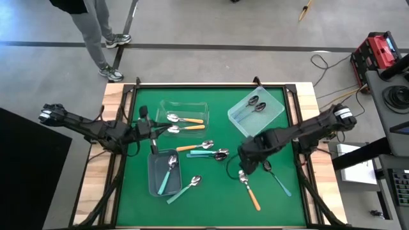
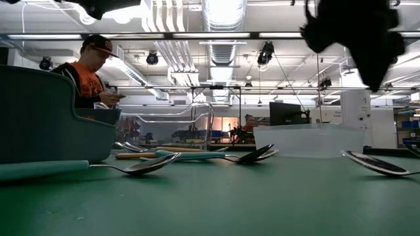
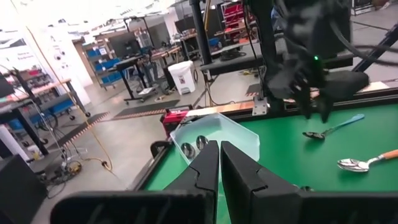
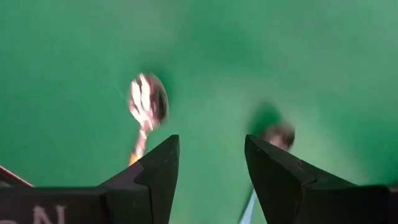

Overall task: Sort silverware by color (type)
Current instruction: Put the blue spoon into the white bin

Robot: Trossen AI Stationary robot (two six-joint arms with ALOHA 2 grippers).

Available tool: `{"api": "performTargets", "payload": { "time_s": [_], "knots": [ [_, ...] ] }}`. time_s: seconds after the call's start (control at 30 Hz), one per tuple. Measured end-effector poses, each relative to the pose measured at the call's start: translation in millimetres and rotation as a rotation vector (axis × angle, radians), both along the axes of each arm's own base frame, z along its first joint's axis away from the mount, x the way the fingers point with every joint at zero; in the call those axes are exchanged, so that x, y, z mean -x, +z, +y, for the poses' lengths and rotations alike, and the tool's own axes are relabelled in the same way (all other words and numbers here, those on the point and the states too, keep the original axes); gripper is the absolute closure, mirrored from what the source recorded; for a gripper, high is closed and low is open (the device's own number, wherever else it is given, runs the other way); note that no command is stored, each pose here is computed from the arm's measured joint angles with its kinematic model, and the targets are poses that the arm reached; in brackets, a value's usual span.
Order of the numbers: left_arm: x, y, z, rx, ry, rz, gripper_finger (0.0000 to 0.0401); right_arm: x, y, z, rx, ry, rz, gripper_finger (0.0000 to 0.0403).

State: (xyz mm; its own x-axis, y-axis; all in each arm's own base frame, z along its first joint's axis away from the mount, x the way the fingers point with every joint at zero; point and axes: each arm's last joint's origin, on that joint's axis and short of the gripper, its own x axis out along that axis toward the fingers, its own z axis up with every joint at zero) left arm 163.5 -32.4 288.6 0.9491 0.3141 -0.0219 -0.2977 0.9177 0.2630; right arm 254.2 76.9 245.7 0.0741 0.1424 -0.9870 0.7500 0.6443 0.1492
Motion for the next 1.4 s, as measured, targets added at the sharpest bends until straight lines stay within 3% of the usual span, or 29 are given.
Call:
{"api": "performTargets", "payload": {
  "time_s": [0.37, 0.63, 0.87, 1.07, 1.4],
  "knots": [
    [-0.9, 9.5, 0.0, -0.103, 0.004, 0.003, 0.0401, 47.2, -56.1, 27.5, -0.045, -0.087, 0.298, 0.0229],
    [-1.1, 9.7, 0.9, -0.132, 0.010, 0.011, 0.0401, 61.3, -80.9, 37.0, -0.052, 0.001, 0.279, 0.0230],
    [-1.2, 11.4, 1.5, -0.177, 0.015, 0.012, 0.0401, 62.6, -92.6, 35.4, -0.040, -0.008, 0.230, 0.0235],
    [-1.2, 11.4, 1.5, -0.185, 0.015, 0.014, 0.0401, 61.9, -94.7, 34.1, 0.002, -0.027, 0.201, 0.0282],
    [-2.9, 10.1, 1.0, -0.188, 0.013, 0.023, 0.0401, 62.1, -104.0, 33.6, -0.019, -0.044, 0.151, 0.0371]
  ]
}}
